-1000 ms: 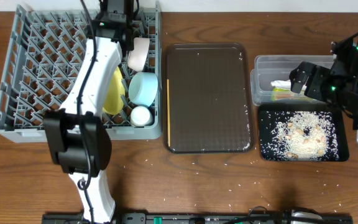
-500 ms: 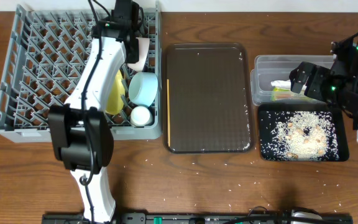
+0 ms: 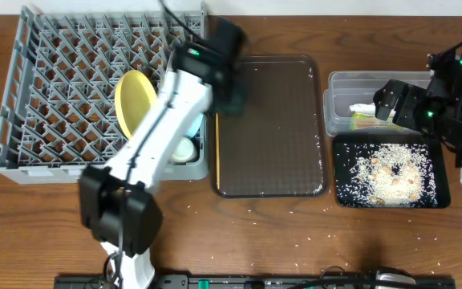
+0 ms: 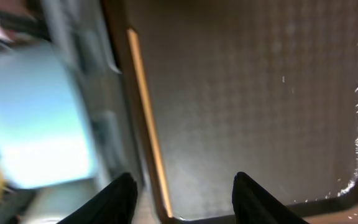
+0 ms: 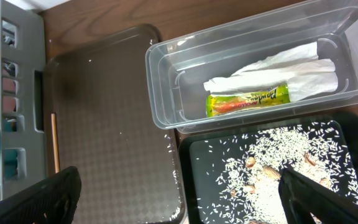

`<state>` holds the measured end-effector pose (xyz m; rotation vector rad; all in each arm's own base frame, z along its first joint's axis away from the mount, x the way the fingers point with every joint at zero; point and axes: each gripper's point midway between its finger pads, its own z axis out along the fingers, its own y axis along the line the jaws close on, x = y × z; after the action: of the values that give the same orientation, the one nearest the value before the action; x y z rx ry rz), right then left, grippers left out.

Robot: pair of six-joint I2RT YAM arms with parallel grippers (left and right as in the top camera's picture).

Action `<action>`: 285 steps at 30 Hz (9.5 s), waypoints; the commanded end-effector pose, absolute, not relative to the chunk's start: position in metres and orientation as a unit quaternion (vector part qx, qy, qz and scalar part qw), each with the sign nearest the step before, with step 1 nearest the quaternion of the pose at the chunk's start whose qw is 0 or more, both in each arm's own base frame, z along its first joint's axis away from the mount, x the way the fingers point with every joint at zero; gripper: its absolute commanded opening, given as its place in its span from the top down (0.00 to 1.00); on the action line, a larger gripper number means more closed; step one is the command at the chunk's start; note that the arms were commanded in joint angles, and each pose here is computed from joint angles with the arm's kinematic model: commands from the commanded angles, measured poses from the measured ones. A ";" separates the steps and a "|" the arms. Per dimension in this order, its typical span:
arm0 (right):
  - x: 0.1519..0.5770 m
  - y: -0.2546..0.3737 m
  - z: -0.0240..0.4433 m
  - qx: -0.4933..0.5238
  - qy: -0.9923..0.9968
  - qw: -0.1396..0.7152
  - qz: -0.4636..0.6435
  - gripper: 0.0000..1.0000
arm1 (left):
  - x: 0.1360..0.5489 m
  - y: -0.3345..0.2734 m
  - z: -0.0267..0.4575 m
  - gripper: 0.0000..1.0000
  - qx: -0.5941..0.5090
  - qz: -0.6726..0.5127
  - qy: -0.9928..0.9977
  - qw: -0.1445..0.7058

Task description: Sort waste into correct bins and load items into the dishwasher

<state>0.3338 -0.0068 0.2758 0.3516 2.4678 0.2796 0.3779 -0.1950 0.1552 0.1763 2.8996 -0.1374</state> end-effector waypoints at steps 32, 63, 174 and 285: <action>0.334 -0.010 0.276 0.133 0.935 0.312 0.102 0.01 | 0.380 -0.180 0.002 0.31 0.039 0.121 0.992 0.021; 0.334 -0.010 0.276 0.133 0.935 0.312 0.102 0.01 | 0.375 -0.184 0.008 0.36 0.072 0.083 0.994 0.018; 0.334 -0.010 0.276 0.133 0.935 0.312 0.102 0.01 | 0.329 -0.192 -0.035 0.92 0.122 0.019 0.992 -0.010; 0.334 -0.010 0.276 0.133 0.935 0.312 0.102 0.01 | 0.297 -0.035 0.279 0.16 -0.043 -0.024 0.967 0.251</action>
<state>0.3338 -0.0069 0.2758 0.3513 2.4678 0.2790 0.3001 -0.0328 0.2806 -0.0981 2.6123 -0.0405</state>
